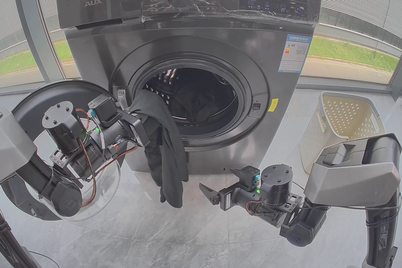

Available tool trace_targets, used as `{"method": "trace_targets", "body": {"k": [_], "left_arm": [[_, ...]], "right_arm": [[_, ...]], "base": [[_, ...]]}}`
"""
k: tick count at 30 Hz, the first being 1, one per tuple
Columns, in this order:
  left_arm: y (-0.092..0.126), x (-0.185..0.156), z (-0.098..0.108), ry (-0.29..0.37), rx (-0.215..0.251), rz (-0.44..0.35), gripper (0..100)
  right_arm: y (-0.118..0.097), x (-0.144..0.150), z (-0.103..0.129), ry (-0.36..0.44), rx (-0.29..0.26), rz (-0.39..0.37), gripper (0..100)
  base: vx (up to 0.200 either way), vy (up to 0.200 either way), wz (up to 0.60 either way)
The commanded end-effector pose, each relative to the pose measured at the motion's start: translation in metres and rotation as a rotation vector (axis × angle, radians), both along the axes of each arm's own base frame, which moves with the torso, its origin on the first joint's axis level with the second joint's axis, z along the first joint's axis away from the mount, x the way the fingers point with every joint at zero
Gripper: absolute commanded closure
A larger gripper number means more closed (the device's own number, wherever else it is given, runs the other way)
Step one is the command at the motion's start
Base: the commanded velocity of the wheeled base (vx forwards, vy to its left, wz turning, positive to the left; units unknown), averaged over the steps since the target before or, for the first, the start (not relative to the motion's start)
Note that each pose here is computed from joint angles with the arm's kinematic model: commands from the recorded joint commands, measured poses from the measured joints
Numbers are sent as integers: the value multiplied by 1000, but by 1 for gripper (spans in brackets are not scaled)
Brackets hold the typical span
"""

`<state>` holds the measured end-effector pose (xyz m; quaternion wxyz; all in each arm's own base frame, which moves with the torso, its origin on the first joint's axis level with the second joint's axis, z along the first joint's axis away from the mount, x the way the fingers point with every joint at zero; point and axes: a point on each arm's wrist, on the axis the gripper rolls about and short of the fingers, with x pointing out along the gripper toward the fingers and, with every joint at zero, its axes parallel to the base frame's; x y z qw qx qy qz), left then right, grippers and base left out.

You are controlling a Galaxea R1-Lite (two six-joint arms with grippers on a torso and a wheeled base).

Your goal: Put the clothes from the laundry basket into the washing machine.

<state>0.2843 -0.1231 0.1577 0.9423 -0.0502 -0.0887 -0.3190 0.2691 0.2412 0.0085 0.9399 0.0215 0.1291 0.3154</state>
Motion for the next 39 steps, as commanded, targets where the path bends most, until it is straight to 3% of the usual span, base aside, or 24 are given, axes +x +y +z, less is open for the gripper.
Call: {"method": "trace_targets", "body": {"k": [1,12,21,33,39], "left_arm": [[-1,1,-2,6,2,-1,100],[-5,-1,-4,11,5,-11,100],[-10,-6,-19,58,39,-35,100],[-14,-9,-22,70,46,-50,100],[-17,-11,-22,74,46,-63,100]], "right_arm": [[15,-1,10,-44,43,45,0],[34,7,29,-130,124,65,0],[46,17,59,-226,207,89,0],[61,23,66,-276,227,123,0],[63,26,56,-265,212,118,0]], "base": [[0,0,0],[0,0,0],[0,0,0],[0,0,0],[0,0,0]]}}
